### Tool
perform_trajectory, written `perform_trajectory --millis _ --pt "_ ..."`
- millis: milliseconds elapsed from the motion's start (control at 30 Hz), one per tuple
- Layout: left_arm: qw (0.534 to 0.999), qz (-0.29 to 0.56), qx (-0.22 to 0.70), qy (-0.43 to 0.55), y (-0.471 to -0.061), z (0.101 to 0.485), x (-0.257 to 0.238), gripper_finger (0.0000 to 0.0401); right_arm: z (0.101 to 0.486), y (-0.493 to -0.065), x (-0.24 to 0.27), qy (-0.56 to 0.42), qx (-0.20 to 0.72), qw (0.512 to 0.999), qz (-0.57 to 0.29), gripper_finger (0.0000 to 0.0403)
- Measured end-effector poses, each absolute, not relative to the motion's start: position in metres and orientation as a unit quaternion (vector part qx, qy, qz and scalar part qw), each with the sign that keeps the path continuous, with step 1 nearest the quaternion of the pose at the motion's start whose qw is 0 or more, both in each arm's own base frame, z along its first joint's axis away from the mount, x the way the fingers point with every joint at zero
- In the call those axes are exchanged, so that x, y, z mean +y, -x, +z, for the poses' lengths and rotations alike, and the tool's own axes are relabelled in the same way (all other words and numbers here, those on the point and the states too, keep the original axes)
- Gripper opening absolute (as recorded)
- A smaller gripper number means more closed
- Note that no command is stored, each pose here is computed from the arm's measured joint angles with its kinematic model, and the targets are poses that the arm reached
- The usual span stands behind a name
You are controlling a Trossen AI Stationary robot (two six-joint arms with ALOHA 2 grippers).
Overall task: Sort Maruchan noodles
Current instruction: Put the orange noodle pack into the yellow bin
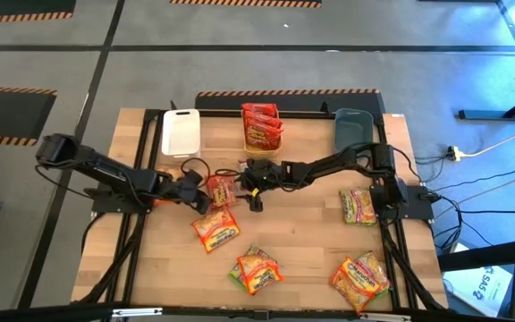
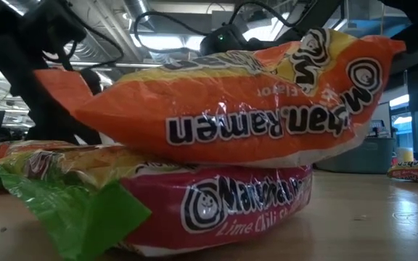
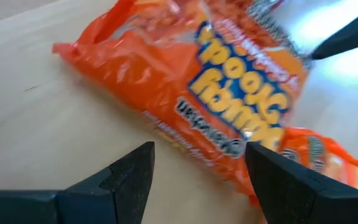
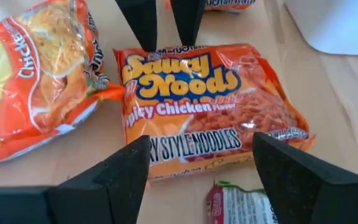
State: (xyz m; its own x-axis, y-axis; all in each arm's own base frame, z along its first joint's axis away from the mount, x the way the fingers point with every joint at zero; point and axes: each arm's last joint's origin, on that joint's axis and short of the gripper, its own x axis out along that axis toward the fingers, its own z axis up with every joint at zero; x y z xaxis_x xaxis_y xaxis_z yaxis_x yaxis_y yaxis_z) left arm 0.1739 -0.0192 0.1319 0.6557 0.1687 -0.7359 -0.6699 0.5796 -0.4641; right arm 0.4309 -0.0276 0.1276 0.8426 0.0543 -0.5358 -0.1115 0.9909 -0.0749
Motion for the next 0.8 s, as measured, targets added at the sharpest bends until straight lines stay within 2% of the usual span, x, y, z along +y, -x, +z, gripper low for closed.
perform_trajectory --millis 300,467,800 --pt "0.839 0.249 0.309 0.373 -0.165 0.144 -0.018 0.0245 0.141 -0.441 -0.028 0.045 0.237 0.97 0.037 0.0259" --pt "0.83 0.268 0.313 0.375 -0.16 0.144 -0.017 0.0245 0.119 -0.45 -0.029 0.041 0.272 0.961 0.044 0.0259" --pt "0.835 0.256 0.321 0.367 -0.159 0.143 -0.022 0.0245 0.112 -0.449 -0.029 0.046 0.299 0.952 0.048 0.0259"
